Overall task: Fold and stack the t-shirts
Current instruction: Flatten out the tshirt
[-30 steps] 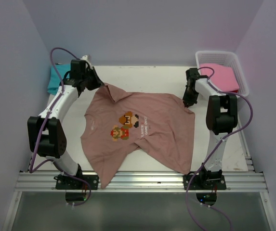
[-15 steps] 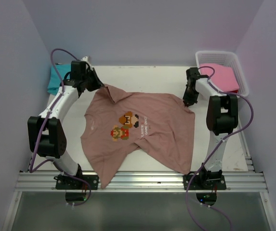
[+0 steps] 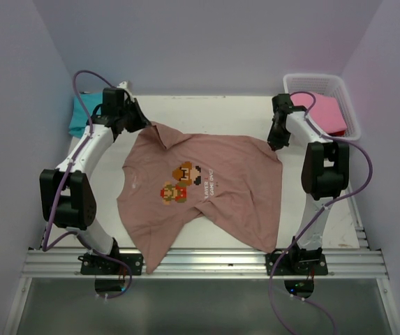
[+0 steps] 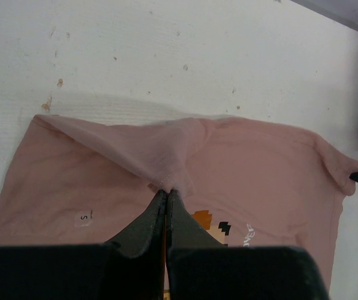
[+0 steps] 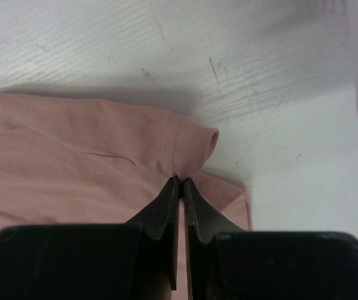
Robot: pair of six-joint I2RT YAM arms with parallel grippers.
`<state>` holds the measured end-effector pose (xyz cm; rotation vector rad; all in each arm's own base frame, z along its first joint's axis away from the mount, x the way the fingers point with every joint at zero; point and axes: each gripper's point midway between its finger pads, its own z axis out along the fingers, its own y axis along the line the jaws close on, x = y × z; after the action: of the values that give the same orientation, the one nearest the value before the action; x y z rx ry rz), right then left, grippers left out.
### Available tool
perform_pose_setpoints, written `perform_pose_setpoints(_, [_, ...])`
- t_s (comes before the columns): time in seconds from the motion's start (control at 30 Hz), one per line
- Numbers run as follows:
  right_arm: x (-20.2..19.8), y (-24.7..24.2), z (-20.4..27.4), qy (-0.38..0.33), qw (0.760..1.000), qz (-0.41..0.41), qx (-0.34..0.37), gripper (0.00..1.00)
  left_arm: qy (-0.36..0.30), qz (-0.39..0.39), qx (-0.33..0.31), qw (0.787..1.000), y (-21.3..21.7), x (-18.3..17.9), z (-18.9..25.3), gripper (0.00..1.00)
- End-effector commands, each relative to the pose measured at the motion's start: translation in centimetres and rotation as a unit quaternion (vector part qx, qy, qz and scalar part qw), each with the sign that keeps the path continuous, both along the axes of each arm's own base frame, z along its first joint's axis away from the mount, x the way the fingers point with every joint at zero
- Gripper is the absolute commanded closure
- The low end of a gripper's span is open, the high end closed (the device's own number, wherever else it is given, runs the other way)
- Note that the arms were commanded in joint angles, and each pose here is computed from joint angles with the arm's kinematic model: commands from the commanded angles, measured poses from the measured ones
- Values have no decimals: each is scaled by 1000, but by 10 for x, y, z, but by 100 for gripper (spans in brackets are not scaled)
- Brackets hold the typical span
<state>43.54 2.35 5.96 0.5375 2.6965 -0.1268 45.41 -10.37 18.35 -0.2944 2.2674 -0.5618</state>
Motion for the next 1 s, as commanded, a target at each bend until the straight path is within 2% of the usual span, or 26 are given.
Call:
perform_pose_setpoints(0.0, [12, -11, 43, -46, 999, -8, -25, 95, -38, 1, -9, 999, 3, 1, 25, 100])
perform_pose_setpoints(0.07, [15, -14, 50, -53, 998, -10, -33, 100, -38, 1, -9, 999, 3, 1, 25, 100])
perform_pose_setpoints(0.3, [30, -16, 76, -81, 996, -14, -37, 100, -52, 1, 3, 999, 7, 7, 34, 100])
perform_pose_setpoints(0.4, [39, -16, 89, -102, 994, -16, -37, 100, -74, 16, 16, 997, 22, 17, 50, 100])
perform_pose_setpoints(0.63, [68, -14, 114, -128, 991, -19, -35, 100, -115, 62, 21, 991, 64, 54, 87, 100])
perform_pose_setpoints(0.7, [78, -14, 120, -135, 990, -19, -37, 100, -109, 66, 22, 992, 70, 65, 83, 100])
perform_pose_setpoints(0.73, [82, -14, 122, -137, 990, -17, -37, 100, -125, 70, 22, 989, 74, 73, 98, 100])
perform_pose_setpoints(0.97, [112, -8, 115, -151, 988, -15, -22, 100, -115, 52, 5, 992, 75, 120, 77, 100])
